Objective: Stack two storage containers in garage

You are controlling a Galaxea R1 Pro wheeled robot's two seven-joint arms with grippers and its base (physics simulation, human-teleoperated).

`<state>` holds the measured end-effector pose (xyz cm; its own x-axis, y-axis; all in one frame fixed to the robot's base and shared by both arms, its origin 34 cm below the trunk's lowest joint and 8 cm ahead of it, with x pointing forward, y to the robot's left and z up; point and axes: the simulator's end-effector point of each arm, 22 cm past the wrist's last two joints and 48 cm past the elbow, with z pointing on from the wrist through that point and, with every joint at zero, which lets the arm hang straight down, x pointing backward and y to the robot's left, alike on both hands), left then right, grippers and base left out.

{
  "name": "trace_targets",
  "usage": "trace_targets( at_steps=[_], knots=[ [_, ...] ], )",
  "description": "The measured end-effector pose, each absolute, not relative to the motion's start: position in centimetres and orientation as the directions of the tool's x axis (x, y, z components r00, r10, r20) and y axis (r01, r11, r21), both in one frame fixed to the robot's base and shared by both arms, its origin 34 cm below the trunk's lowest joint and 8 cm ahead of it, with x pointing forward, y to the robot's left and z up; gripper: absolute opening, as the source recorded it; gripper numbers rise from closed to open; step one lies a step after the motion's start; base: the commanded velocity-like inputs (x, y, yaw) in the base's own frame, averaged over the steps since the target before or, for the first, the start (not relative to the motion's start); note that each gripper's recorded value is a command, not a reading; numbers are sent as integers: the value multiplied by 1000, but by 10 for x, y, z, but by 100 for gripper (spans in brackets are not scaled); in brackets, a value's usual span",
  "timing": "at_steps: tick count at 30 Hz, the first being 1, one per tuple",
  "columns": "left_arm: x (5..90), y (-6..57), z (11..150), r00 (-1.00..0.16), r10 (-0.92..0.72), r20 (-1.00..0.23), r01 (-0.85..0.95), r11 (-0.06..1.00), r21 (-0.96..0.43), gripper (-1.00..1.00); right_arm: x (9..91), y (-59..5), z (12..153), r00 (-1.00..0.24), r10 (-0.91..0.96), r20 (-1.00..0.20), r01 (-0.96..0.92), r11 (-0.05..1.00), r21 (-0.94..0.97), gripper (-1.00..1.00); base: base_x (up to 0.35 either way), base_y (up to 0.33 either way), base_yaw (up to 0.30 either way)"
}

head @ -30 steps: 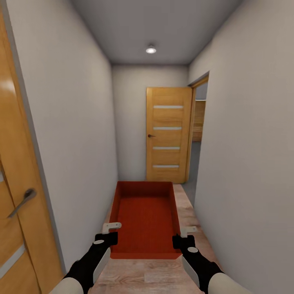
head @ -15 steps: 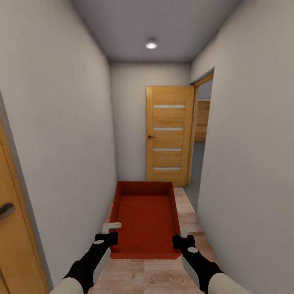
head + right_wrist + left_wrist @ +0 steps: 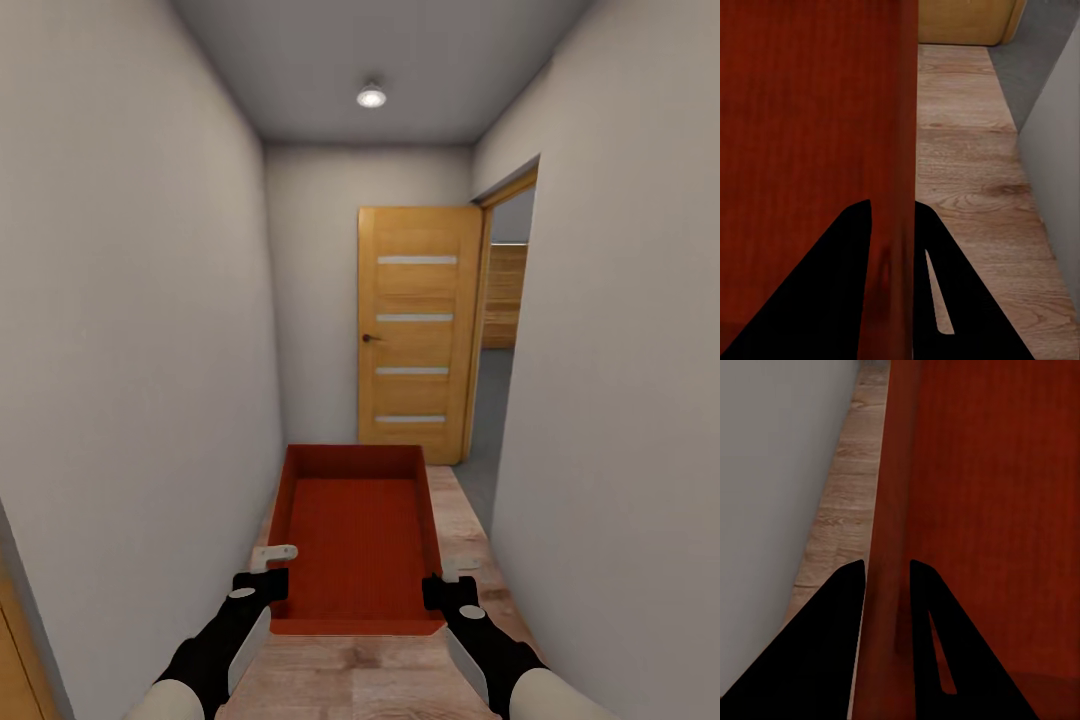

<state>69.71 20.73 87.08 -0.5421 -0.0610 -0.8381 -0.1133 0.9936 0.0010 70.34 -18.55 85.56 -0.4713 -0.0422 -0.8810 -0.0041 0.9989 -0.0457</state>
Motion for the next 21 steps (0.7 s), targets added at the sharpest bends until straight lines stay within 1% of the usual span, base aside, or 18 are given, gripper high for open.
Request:
trace_targets(
  at_steps=[21],
  knots=[
    [697, 207, 871, -542, -61, -838, -113, 994, 1, -100, 703, -186, 856, -471, -42, -881, -4, 999, -46, -100, 323, 0, 0]
  ],
)
